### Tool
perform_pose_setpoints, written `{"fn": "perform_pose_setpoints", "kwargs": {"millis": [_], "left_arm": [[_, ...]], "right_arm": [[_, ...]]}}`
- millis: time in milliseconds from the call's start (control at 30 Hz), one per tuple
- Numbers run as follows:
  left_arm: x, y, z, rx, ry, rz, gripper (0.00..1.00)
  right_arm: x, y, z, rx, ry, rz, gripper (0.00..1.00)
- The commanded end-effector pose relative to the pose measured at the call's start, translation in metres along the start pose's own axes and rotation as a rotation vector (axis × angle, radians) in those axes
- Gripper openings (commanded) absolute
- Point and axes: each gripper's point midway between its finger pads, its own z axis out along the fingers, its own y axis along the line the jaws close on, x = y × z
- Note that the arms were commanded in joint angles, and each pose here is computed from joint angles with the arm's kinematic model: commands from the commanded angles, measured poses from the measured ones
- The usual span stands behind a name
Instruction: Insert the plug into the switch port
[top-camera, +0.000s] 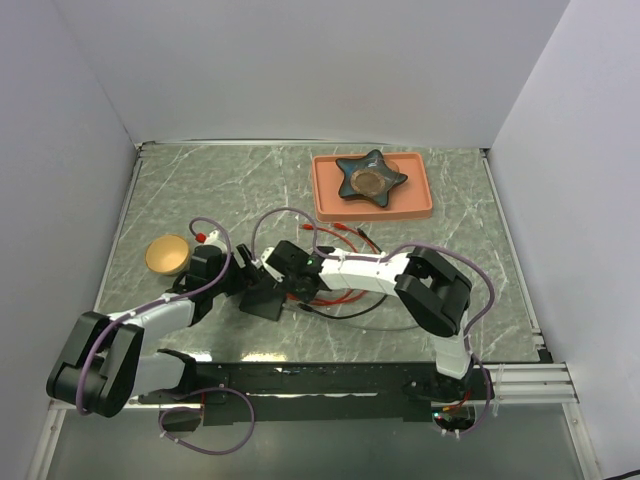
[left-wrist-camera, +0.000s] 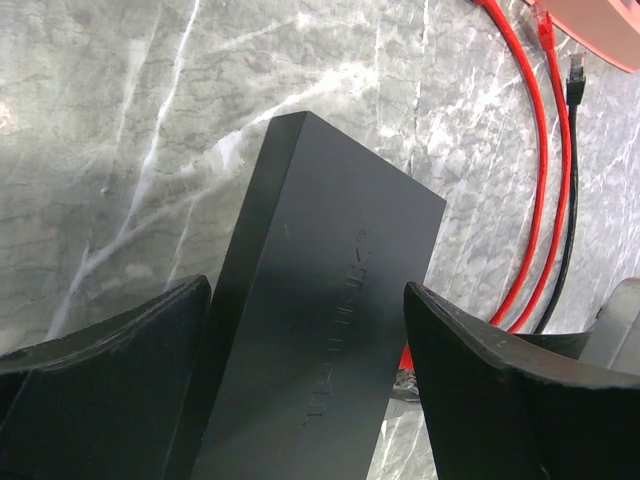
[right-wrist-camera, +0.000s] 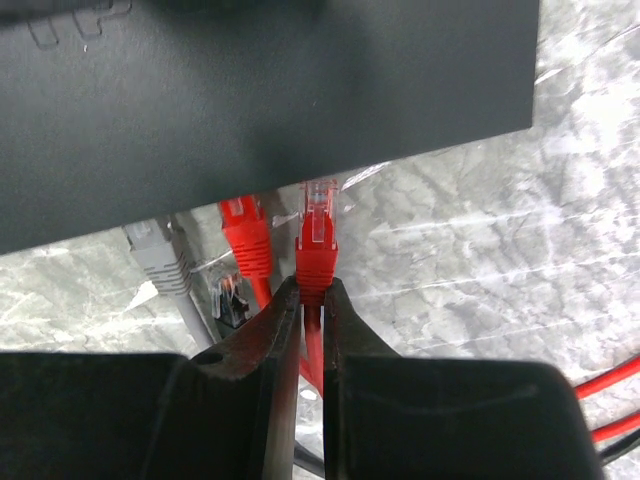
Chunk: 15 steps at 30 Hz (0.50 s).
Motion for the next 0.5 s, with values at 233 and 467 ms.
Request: {"fn": "perform_pose_setpoints", "kwargs": {"millis": [233,467], "left_arm": [[-0.0001,-0.0047,-0.0057,0.008,0.011,0.025,0.86],[-0.0008,-0.0061,-0.0061,0.017,0.009,0.030,0.86]], "right_arm": [[-0.0169,-0.0012,0.0061,0.025,0.025,0.006,0.00],[-0.0146,0.0014,0.0051,0.002,0.029,-0.012,0.00]]}}
